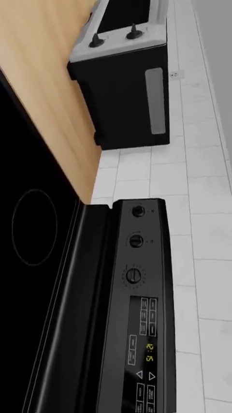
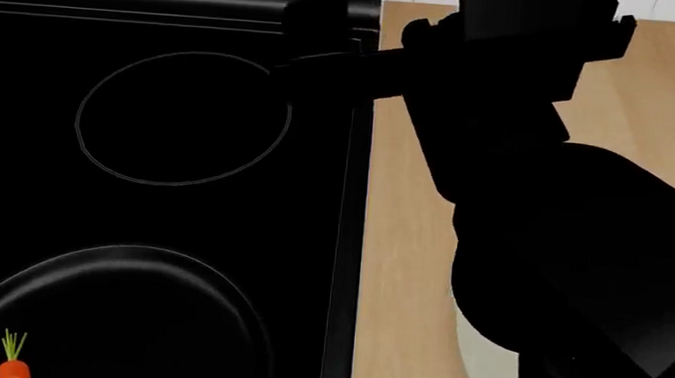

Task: Pick the carrot from the pan and place it on the plate.

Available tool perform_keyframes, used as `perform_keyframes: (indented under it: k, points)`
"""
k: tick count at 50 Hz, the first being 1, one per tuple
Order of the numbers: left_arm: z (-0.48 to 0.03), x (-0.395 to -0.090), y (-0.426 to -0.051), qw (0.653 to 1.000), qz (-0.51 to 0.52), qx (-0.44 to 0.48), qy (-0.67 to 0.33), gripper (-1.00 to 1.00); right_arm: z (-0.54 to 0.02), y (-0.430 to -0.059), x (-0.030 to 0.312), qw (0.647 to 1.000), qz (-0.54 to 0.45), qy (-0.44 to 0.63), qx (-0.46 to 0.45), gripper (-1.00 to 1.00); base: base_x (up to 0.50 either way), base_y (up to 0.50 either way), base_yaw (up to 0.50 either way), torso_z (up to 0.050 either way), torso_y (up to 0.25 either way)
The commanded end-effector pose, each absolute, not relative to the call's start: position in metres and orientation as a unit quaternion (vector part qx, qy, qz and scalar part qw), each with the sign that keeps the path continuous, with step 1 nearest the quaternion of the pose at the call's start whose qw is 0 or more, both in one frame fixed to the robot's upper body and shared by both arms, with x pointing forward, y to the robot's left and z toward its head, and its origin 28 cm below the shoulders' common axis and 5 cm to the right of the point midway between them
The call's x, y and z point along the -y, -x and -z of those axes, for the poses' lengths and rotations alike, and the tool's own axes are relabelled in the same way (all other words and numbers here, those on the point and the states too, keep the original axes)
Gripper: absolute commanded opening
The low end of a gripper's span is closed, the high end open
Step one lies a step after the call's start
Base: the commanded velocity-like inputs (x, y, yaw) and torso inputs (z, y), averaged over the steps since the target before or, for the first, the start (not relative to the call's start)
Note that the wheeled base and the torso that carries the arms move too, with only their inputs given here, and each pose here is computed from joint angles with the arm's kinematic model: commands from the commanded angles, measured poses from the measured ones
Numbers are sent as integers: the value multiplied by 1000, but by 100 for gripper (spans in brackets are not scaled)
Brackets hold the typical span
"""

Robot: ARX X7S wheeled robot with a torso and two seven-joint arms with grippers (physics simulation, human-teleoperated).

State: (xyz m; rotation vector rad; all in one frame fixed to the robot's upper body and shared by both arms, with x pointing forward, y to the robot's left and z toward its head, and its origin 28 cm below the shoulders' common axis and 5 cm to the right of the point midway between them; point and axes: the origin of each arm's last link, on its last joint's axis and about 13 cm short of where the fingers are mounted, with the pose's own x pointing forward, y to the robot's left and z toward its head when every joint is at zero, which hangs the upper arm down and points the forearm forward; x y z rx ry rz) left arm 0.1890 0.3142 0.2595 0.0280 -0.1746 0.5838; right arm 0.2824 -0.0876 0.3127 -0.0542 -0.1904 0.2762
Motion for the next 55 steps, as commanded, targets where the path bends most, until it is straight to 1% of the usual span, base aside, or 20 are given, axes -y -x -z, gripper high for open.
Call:
perform_keyframes:
  k: [1, 5, 6, 8, 13, 18, 27, 30, 33, 35, 43, 49, 53, 55]
  points:
    - [-240, -327, -173, 941, -332, 61, 12, 100, -307, -281, 76, 981, -177, 32, 76, 100, 0, 0, 0, 0, 0]
    - [-239, -327, -174, 941, -332, 59, 12, 100, -301, -261, 58, 971, -227, 47, 58, 100, 0, 0, 0, 0, 0]
    - [-239, -326, -174, 942, -332, 59, 12, 100, -300, -259, 55, 968, -245, 41, 36, 100, 0, 0, 0, 0, 0]
    - [-239, -326, -175, 942, -330, 59, 11, 100, -297, -247, 46, 960, -276, 42, 25, 100, 0, 0, 0, 0, 0]
    - [-236, -326, -175, 943, -329, 58, 14, 100, -292, -236, 33, 946, -321, 42, -2, 100, 0, 0, 0, 0, 0]
    - [-233, -328, -174, 942, -330, 57, 17, 100, -294, -236, 23, 940, -334, 55, -44, 100, 0, 0, 0, 0, 0]
    - [-225, -330, -177, 943, -329, 51, 24, 100, -291, -247, 13, 924, -353, 88, -116, 100, 0, 0, 0, 0, 0]
    - [-223, -330, -178, 943, -329, 49, 25, 100, -291, -251, 11, 916, -366, 85, -143, 100, 0, 0, 0, 0, 0]
    - [-222, -330, -180, 943, -328, 48, 26, 100, -290, -255, 9, 905, -376, 67, -189, 100, 0, 0, 0, 0, 0]
    - [-222, -330, -180, 943, -328, 48, 25, 100, -290, -256, 7, 901, -380, 56, -201, 100, 0, 0, 0, 0, 0]
    - [-225, -331, -179, 942, -331, 44, 25, 100, -281, -258, 0, 888, -402, 27, -224, 100, 0, 0, 0, 0, 0]
    - [-215, -332, -179, 942, -332, 40, 29, 100, -282, -255, -9, 880, -417, -3, -230, 100, 0, 0, 0, 0, 0]
    - [-222, -331, -178, 942, -331, 40, 29, 100, -282, -250, -18, 878, -417, -2, -233, 100, 0, 0, 0, 0, 0]
    - [-216, -333, -177, 942, -333, 39, 31, 100, -279, -249, -23, 876, -418, 4, -240, 100, 0, 0, 0, 0, 0]
